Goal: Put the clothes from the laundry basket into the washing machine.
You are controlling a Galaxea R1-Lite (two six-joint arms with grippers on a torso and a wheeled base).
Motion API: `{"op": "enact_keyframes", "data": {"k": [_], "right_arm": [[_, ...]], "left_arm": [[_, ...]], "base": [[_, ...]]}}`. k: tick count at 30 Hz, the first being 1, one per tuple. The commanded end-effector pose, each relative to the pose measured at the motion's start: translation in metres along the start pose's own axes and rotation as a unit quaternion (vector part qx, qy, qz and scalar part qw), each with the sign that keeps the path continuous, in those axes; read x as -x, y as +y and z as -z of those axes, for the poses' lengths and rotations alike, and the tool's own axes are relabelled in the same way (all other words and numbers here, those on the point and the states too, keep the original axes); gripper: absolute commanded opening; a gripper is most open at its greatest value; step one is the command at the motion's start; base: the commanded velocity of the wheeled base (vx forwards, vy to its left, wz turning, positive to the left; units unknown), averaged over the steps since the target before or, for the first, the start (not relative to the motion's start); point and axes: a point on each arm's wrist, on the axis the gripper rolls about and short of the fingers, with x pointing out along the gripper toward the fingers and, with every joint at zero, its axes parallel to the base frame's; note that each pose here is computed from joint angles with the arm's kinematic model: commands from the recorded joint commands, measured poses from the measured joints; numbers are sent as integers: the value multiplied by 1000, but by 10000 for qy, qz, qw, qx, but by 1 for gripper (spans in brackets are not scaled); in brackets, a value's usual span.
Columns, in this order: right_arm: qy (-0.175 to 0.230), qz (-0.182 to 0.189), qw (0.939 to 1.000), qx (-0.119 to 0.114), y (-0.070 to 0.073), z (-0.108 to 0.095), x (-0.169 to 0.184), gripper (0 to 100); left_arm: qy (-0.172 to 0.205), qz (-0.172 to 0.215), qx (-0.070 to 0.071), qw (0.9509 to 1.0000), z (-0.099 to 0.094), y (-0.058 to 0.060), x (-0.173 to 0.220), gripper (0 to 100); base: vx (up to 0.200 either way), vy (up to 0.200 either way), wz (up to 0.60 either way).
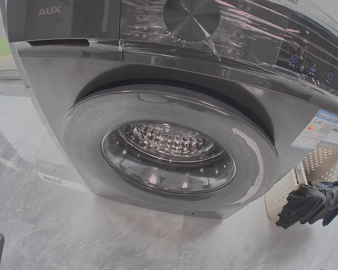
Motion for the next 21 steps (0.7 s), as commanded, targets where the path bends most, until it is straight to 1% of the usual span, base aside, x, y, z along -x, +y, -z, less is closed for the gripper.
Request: {"op": "enact_keyframes", "data": {"k": [1,2,3,4,5,6,7,8,9,10,11,12,13,14,15,18,19,20,21], "right_arm": [[-27,33,10000,-7,0,4,0,100],[-380,36,9993,-9,0,-8,3,100],[-732,11,9973,-74,0,-23,7,100],[-961,-24,9953,-149,0,-38,11,100],[-1021,-73,9946,-170,0,-47,12,100],[-913,-109,9956,-166,1,-55,10,100],[-850,-160,9961,-164,1,-57,9,100],[-506,-388,9978,-159,2,-59,2,100],[-467,-425,9979,-159,2,-59,1,100],[236,-879,9956,-211,4,-58,-15,100],[564,-1088,9921,-277,5,-57,-24,100],[934,-1308,9864,-348,6,-56,-34,100],[1033,-1356,9847,-369,6,-55,-37,100],[1479,-1573,9755,-423,7,-55,-52,100],[1617,-1697,9712,-428,7,-56,-60,100],[1715,-2110,9616,-378,12,-60,-80,100],[1728,-2200,9593,-377,14,-62,-86,100],[1722,-2215,9591,-371,14,-62,-87,100],[1671,-2247,9595,-311,17,-65,-94,100]], "left_arm": [[19,-3,1,10000,5,0,0,100],[19,-3,1,10000,5,0,0,100],[26,-3,1,10000,5,0,0,100],[11,-2,1,10000,5,0,0,100],[11,-2,1,10000,5,0,0,100],[19,-3,-7,10000,5,0,0,100],[19,-3,-7,10000,5,0,0,100],[19,-3,-7,10000,5,0,0,100],[11,-2,-7,10000,5,0,0,100],[19,-3,-7,10000,5,0,0,100],[19,-3,-7,10000,5,0,0,100],[11,-2,-7,10000,5,0,0,100],[19,-3,-7,10000,5,0,0,100],[19,-3,-7,10000,5,0,0,100],[11,-2,-7,10000,5,0,0,100],[19,-3,-7,10000,5,0,0,100],[11,-2,-7,10000,5,0,0,100],[3,-2,-7,10000,5,0,0,100],[11,-2,-7,10000,5,0,0,100]], "base": [[200,0,0],[0,0,0],[0,0,0],[0,0,0],[0,0,0],[0,0,0],[0,0,0],[0,0,0],[0,0,0],[0,0,0],[0,0,0],[0,0,0],[0,0,0],[0,0,0],[0,0,0],[0,0,0],[0,0,0],[0,0,0],[0,0,0]]}}
